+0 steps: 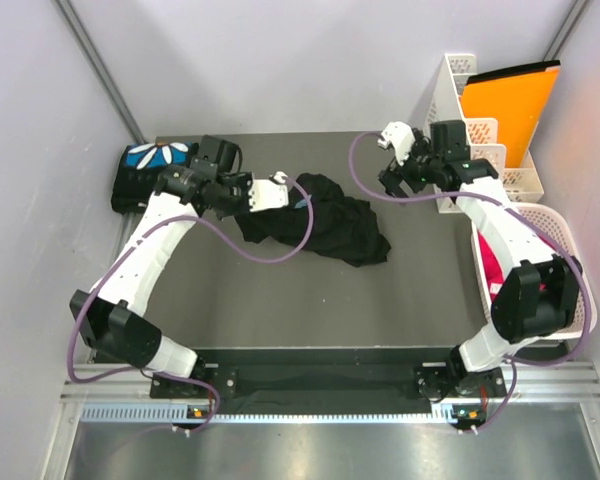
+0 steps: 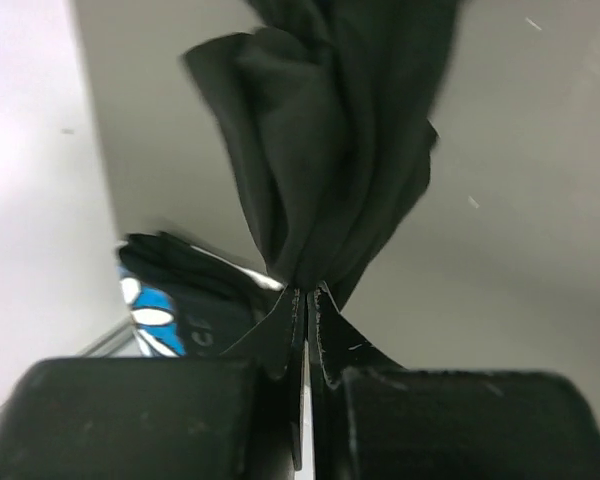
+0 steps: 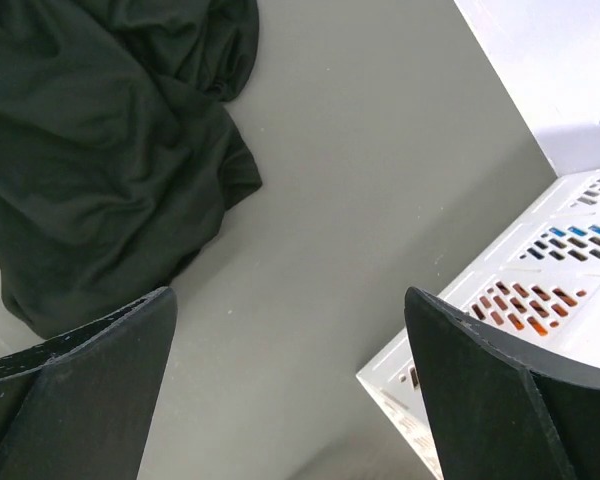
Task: Fold and stack the t-shirts
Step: Flatten the tshirt out
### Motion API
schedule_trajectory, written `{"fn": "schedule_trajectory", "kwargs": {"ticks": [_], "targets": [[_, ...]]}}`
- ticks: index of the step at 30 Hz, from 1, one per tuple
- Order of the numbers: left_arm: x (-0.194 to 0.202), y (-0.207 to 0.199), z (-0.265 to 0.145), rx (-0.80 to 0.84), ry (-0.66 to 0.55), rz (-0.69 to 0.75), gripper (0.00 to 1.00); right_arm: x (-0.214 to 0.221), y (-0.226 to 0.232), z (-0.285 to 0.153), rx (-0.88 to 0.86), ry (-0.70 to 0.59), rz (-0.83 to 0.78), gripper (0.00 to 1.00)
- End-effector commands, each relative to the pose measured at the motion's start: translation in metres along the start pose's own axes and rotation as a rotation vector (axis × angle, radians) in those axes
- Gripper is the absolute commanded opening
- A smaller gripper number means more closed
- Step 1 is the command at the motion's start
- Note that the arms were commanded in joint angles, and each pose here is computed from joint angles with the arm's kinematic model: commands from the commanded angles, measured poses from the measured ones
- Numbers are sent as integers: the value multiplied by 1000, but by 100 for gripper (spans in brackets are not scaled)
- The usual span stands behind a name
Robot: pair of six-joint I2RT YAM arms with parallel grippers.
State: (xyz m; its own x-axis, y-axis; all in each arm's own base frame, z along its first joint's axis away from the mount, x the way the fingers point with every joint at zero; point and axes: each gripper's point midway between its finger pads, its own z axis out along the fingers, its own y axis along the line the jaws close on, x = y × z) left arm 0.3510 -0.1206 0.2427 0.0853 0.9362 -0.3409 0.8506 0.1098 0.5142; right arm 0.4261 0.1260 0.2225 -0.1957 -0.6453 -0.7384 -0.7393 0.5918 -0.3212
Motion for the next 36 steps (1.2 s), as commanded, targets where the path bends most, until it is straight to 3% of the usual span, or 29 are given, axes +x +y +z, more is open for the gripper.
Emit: {"fn": "schedule_trajectory", "kwargs": {"ticks": [1,5,7,8,9,10,11,14,18,19,22,27,31,36], "targets": [[9,-33,-18,204,16,24,0,-28,-15,-7,24,-79,27,95],[32,-62,-16,374,126,43,0,-25,-9,2,-15,-76,76,95],[40,-63,-14,384,174,30,0,-26,-7,8,-52,-86,105,95],[40,-59,-10,367,180,16,7,-19,-5,15,-78,-68,128,96],[41,-58,-8,367,183,9,25,-19,-5,18,-88,-68,144,95],[40,-58,-8,363,177,7,52,-24,-9,19,-88,-77,172,96],[39,-56,-8,350,167,5,69,-19,-9,29,-104,-67,194,95],[36,-42,-3,260,144,-3,69,-22,-19,45,-121,-83,253,95],[34,-9,6,64,123,-34,77,-27,-27,65,-142,-108,275,94],[26,21,9,-74,80,-49,79,-34,-30,67,-145,-123,271,94],[17,46,8,-221,29,-59,78,-26,-34,89,-160,-102,303,93],[8,58,8,-277,-21,-91,77,5,-23,98,-198,0,308,90],[6,64,8,-307,-30,-131,76,44,4,84,-318,164,283,86],[0,75,6,-363,-68,-173,76,77,26,69,-408,261,213,83]]}}
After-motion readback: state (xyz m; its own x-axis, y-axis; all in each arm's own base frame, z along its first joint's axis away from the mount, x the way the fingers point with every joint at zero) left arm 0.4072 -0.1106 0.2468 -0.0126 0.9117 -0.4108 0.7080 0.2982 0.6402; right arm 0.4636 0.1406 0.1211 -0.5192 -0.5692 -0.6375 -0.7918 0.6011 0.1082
